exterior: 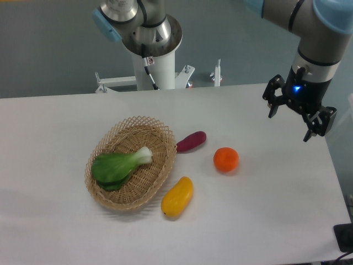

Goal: Pick up the orange from the table
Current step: 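Move the open gripper over the orange and lower toward it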

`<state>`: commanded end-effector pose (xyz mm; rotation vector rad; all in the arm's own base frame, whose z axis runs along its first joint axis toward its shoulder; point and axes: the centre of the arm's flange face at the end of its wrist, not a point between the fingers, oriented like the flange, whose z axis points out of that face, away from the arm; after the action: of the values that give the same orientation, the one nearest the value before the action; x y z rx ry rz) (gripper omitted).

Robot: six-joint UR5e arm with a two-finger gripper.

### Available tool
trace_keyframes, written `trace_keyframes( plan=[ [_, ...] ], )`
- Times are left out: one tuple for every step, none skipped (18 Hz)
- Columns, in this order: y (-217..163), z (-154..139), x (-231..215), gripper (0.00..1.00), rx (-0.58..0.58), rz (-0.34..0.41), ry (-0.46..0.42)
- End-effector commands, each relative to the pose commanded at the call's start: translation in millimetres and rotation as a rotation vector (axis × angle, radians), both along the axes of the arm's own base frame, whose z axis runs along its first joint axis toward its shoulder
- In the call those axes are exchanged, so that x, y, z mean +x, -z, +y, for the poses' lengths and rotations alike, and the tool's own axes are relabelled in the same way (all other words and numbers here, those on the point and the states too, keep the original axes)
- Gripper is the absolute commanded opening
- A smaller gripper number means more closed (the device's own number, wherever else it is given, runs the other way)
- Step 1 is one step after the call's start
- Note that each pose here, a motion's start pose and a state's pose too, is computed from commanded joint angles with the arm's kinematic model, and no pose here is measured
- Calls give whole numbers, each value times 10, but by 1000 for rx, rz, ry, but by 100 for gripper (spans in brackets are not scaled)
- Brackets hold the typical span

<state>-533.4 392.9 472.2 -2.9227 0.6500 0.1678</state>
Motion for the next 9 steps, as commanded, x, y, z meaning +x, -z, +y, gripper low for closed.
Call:
trace_keyframes(
  plan=[
    [12,13,11,100,-3,1,3],
    [43,19,26,100,-3,-2,6],
    [57,44,47,100,-2,-4,8],
    [77,60,70,100,1,-12,-1],
    [84,68,76,100,9,-18,-1],
    [157,113,126,100,7,-30,8],
    [248,126,159,100,8,-41,11],
    [329,135,185,100,18,-44,4],
    [436,141,213,100,29,-47,-18]
  ],
)
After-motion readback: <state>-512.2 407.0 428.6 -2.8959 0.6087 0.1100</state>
